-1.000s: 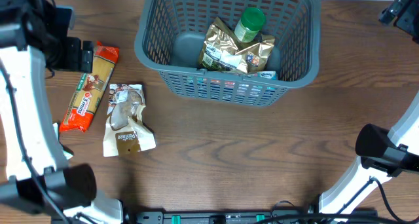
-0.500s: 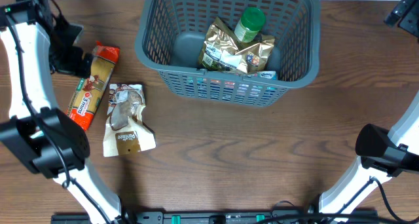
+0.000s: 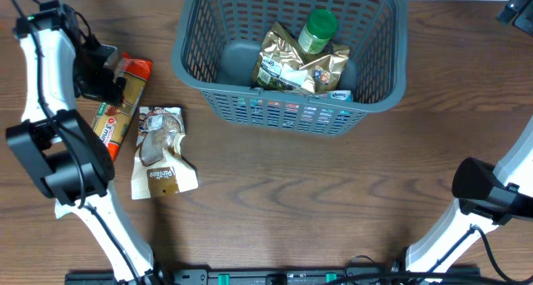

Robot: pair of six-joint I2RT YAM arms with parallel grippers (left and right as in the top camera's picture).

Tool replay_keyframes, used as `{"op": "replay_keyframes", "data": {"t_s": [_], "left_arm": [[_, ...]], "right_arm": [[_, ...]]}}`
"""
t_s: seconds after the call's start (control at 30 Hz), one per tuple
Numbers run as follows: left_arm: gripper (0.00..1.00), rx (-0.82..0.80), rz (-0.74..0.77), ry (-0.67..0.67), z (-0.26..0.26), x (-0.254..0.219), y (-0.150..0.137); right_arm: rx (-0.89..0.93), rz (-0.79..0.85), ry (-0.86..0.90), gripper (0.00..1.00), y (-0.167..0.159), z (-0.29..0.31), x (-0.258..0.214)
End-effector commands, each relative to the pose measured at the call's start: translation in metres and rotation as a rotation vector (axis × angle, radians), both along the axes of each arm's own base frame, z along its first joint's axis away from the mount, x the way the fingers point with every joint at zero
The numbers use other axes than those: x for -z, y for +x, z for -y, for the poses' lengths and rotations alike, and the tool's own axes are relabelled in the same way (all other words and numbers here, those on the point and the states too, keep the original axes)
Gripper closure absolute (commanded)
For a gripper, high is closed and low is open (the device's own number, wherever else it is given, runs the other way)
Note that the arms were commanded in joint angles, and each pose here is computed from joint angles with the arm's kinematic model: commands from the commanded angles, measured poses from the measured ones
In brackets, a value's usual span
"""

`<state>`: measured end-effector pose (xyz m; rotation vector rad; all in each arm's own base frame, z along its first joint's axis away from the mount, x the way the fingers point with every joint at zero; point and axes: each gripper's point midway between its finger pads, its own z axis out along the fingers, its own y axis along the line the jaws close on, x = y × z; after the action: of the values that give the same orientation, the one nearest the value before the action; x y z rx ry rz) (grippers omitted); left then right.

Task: Pack container
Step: 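Reach the left gripper to the red spaghetti packet and grasp it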

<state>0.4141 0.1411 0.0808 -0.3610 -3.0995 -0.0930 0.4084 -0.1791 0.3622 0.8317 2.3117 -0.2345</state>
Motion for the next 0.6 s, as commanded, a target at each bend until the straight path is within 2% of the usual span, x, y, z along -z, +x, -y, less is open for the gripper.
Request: {"op": "replay_keyframes", "data": {"t_s": [0.0,0.57], "left_arm": [[0.02,0.025,-0.043,-0.009,0.001,0.019,-0.002],[0.01,0.035,-0.112,-0.036,0.001,0.074,0.001]], "right_arm": [[0.03,-0.003,-0.002,0.01,-0.001,0.006,0.002],[0.03,-0.003,-0.001,0.01,-0.001,0.006,0.002]]}}
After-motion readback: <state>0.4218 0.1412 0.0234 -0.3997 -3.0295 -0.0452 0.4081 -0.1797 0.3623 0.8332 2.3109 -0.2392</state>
